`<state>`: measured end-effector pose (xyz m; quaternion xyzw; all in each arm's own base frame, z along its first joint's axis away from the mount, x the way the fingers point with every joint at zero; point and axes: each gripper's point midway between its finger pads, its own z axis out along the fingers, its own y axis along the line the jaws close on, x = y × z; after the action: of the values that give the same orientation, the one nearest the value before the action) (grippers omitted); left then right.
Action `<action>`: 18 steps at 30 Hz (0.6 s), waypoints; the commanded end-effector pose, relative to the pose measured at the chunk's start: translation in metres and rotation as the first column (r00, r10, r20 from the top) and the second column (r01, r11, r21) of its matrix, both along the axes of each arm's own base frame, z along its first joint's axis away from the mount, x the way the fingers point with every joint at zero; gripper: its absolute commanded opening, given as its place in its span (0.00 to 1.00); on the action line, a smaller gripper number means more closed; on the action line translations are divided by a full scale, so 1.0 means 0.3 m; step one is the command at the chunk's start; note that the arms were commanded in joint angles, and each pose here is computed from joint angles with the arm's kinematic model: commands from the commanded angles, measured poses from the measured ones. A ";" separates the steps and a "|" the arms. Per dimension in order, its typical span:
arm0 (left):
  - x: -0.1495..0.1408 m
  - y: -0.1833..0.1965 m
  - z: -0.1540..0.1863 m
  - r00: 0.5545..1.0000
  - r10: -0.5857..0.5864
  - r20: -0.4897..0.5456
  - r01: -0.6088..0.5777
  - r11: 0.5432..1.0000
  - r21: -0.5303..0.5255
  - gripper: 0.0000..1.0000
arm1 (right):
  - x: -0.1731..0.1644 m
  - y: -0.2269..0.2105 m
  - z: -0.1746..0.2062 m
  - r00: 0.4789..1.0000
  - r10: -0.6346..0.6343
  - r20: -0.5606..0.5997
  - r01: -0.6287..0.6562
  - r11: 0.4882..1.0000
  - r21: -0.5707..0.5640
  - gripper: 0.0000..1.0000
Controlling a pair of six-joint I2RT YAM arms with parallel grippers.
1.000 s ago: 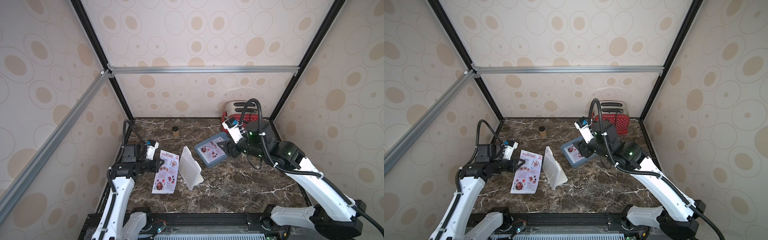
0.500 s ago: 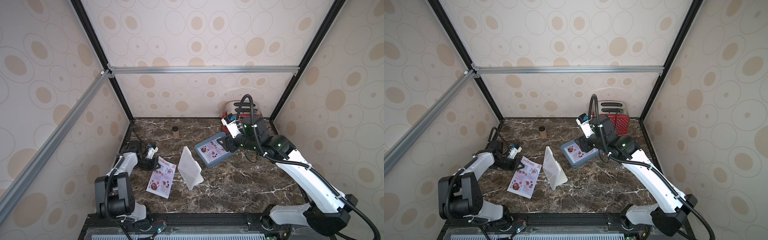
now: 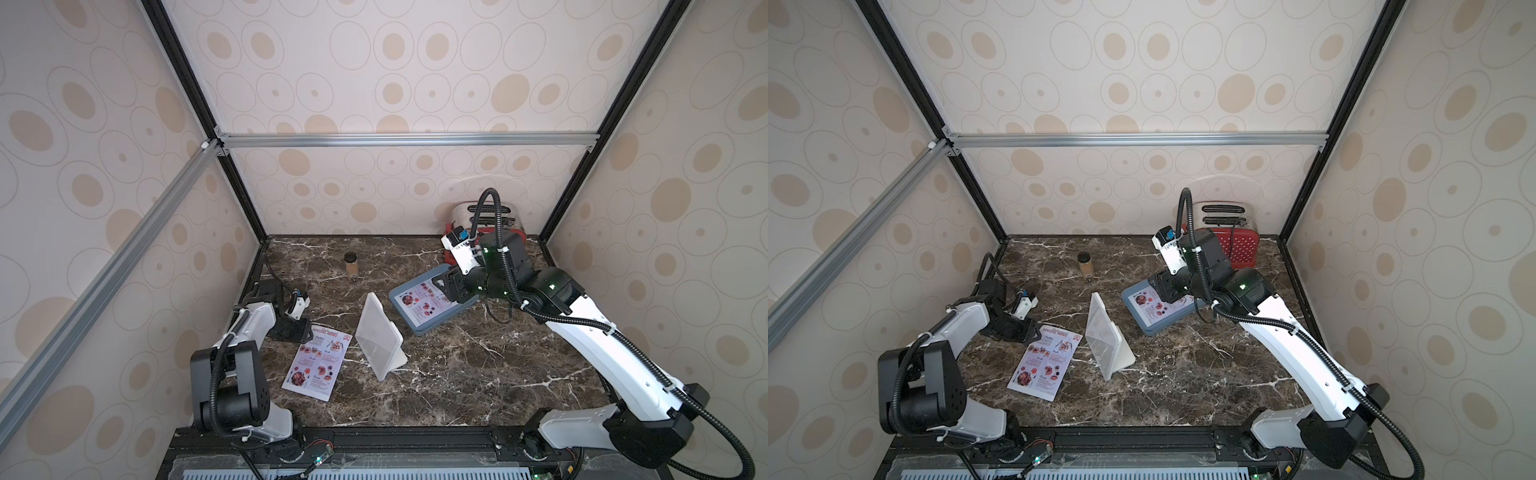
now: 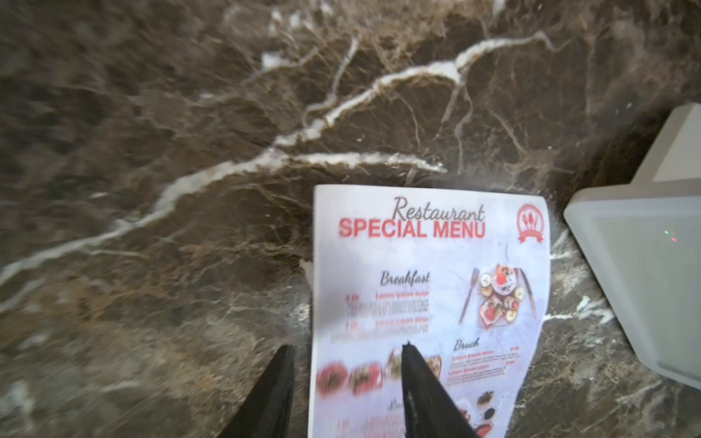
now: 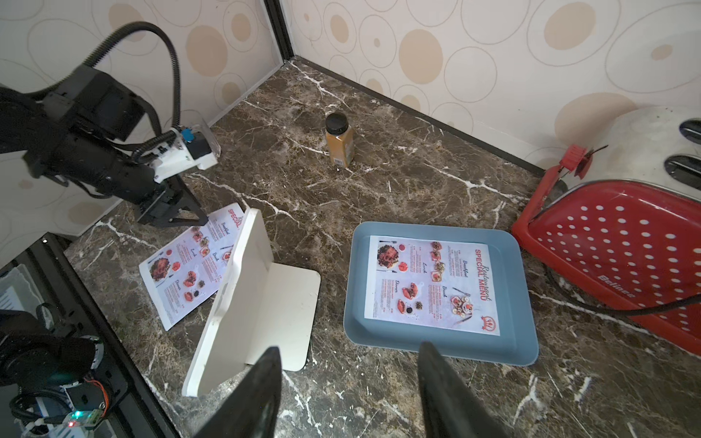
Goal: Replace the menus in the menu holders
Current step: Place the menu at the center of the board, then move the storage box to the center of the board.
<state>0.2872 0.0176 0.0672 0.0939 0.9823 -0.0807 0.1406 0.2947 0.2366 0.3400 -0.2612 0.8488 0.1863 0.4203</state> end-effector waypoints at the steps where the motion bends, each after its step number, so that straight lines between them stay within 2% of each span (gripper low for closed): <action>1: 0.048 0.084 0.162 0.990 0.009 0.139 -0.030 0.988 0.152 0.53 | -0.011 -0.050 -0.053 0.996 -0.070 -0.061 0.069 0.998 -0.008 0.59; 4: 0.076 0.141 0.311 0.962 0.067 0.266 -0.130 0.965 0.227 0.62 | -0.008 -0.078 -0.114 0.986 -0.120 -0.117 0.118 0.993 -0.024 0.59; 6: 0.098 0.141 0.430 0.914 0.163 0.371 -0.237 0.958 0.163 0.63 | -0.006 -0.094 -0.161 0.977 -0.149 -0.156 0.144 0.989 -0.042 0.59; 8: 0.119 0.117 0.558 0.832 0.318 0.454 -0.356 0.935 -0.003 0.63 | 0.005 -0.116 -0.214 0.963 -0.184 -0.197 0.174 0.982 -0.066 0.61; 11: 0.148 -0.001 0.704 0.745 0.464 0.479 -0.368 0.885 -0.284 0.61 | 0.045 -0.166 -0.297 0.936 -0.253 -0.245 0.230 0.966 -0.117 0.62; 15: 0.146 -0.206 0.850 0.723 0.414 0.554 -0.262 0.905 -0.335 0.61 | 0.123 -0.231 -0.396 0.898 -0.338 -0.283 0.293 0.937 -0.191 0.62; 18: 0.119 -0.357 0.888 0.753 0.394 0.527 -0.202 0.901 -0.384 0.60 | 0.192 -0.308 -0.469 0.863 -0.418 -0.284 0.334 0.894 -0.299 0.64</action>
<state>0.3271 -0.0708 0.3158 -0.0156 0.8758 -0.1348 0.4632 0.3418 0.1657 0.2165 -0.1174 0.9473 0.0872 0.2849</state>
